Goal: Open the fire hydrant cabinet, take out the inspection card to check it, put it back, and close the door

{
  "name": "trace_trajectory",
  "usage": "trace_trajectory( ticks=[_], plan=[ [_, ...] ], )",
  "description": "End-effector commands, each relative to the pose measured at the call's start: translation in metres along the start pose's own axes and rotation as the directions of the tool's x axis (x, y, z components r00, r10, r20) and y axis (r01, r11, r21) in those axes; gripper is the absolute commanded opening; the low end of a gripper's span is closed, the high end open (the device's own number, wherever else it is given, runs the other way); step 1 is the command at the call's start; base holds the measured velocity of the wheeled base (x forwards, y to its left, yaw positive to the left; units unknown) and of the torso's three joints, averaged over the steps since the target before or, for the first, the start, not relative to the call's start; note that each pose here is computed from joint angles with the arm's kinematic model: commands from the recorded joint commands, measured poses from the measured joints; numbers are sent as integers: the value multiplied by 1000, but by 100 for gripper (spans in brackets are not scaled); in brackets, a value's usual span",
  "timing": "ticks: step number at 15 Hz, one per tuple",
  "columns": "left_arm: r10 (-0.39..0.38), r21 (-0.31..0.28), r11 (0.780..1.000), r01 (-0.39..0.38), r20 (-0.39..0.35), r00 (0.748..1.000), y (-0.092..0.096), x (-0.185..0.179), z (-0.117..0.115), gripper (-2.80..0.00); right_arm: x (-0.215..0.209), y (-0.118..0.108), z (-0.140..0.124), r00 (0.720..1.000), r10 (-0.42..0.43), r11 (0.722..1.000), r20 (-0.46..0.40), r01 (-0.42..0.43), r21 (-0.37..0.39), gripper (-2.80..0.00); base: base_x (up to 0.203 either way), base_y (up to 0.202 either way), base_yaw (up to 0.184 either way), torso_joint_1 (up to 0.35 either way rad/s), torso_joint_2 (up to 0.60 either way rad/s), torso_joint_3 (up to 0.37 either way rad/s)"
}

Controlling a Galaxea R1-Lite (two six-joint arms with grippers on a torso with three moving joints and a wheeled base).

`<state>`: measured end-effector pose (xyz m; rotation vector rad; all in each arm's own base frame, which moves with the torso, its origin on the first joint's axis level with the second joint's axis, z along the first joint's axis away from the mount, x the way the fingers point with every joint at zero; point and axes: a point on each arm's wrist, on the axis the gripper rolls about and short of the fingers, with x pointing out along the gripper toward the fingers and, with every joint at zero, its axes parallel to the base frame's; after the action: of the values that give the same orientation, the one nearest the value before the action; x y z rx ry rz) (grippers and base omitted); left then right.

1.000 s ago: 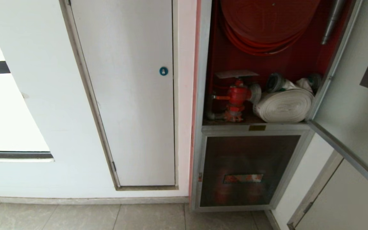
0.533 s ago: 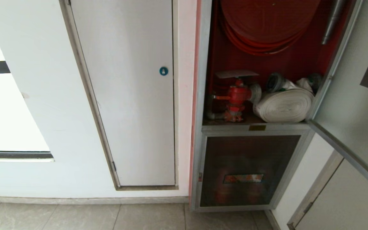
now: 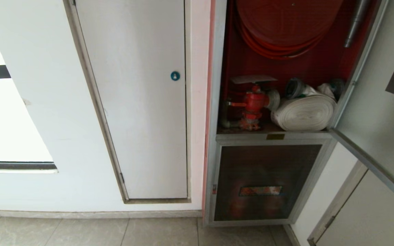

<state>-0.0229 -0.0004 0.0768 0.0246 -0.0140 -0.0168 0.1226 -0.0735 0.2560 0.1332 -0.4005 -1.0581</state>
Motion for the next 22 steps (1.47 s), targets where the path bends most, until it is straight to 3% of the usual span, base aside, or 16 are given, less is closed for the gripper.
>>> trace_trajectory(
  ticks=[1,5,7,15,22],
  plan=[
    [0,0,1000,0,-5,1000,0,0,-2,-280,11,-9,-5,999,-33,999,40,33,8,-280,0,0,0,0,0,0],
    [0,0,1000,0,-5,1000,0,0,-2,-280,24,-30,-4,992,-71,995,105,62,81,-280,0,0,0,0,0,0],
    [0,0,1000,0,-5,1000,0,0,-2,-280,31,-38,-5,992,-34,993,122,20,117,-280,0,0,0,0,0,0],
    [0,0,1000,0,-5,1000,0,0,-2,-280,44,-60,7,966,-29,988,258,-11,153,-280,0,0,0,0,0,0],
    [0,0,1000,0,-5,1000,0,0,-2,-280,73,-82,7,968,-48,987,246,9,159,-280,0,0,0,0,0,0]
  ],
)
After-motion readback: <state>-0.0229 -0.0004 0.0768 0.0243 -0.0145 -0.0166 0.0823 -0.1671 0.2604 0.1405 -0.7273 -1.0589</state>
